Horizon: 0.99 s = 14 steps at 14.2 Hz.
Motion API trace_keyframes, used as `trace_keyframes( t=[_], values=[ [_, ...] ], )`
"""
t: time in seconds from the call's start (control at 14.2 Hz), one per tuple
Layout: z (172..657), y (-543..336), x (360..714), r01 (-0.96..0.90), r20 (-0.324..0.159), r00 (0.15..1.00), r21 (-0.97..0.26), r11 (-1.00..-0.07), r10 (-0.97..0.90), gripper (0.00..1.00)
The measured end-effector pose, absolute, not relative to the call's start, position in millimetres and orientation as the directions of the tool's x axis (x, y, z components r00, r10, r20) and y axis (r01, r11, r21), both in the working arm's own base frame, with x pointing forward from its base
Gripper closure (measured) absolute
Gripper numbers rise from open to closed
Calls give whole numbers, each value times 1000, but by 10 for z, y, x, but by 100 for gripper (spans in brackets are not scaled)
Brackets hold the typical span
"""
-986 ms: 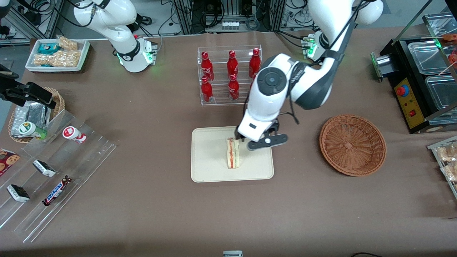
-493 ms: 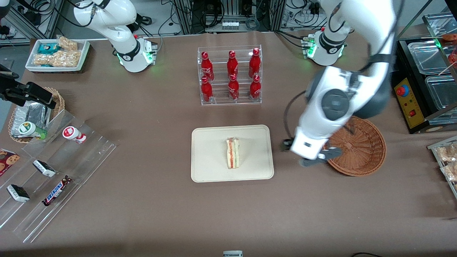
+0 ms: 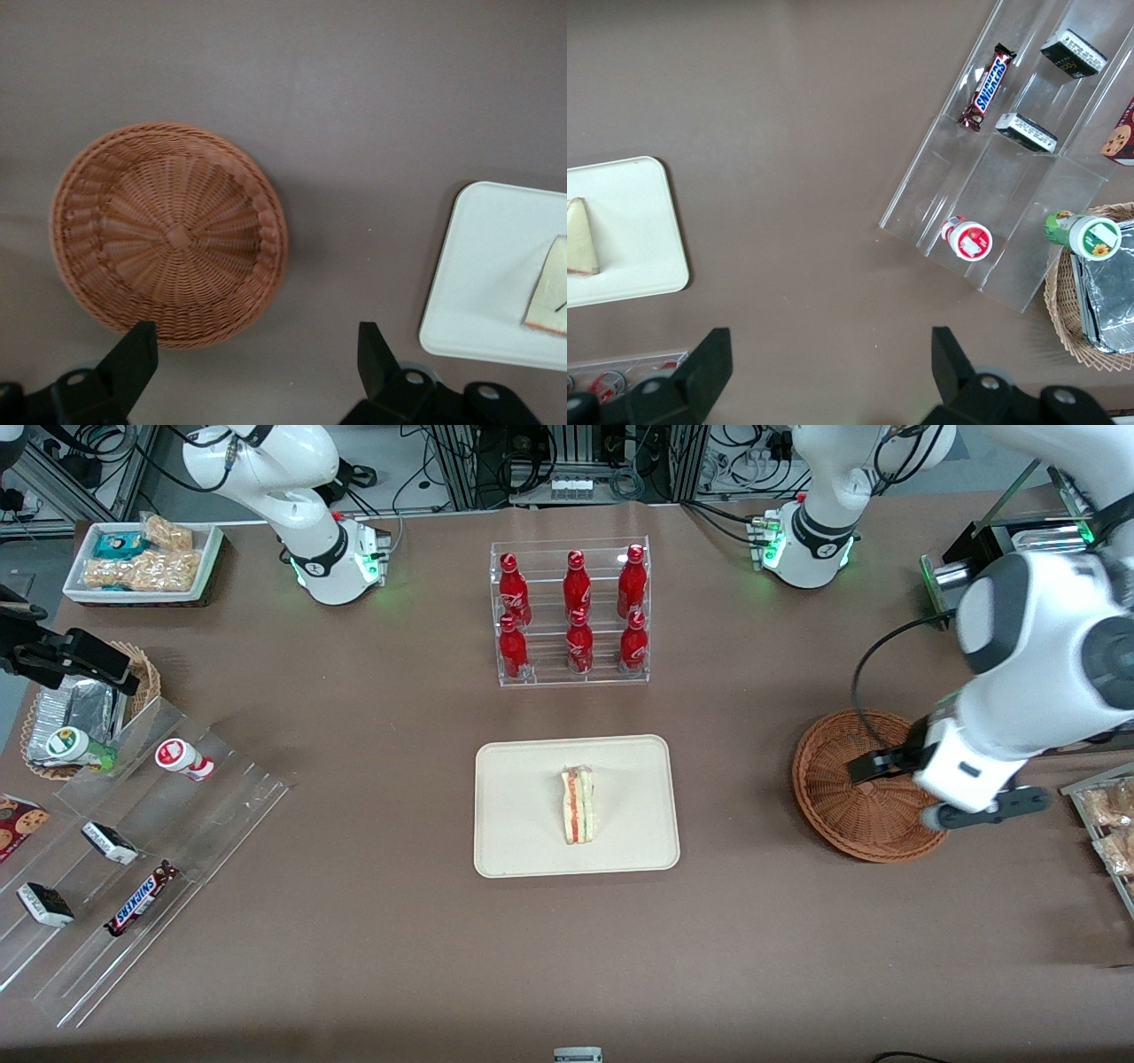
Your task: Place sandwich from basket to tray
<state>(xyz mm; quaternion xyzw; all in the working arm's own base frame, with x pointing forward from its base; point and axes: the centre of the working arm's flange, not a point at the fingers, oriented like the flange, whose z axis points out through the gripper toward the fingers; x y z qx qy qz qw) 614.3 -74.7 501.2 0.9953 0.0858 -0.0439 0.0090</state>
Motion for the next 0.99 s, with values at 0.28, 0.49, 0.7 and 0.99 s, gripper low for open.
trace_keyframes(
  t=[0.28,0.49,0.7,0.99],
  values=[
    [5481,-303,5954,125,-60,991,33,-992,123,0],
    [5730,-114,5828,110,-36,993,41,-993,108,0],
    [5754,-61,5796,81,-36,996,50,-995,80,0],
    [5787,-223,5695,49,-38,998,48,-998,48,0]
  ],
)
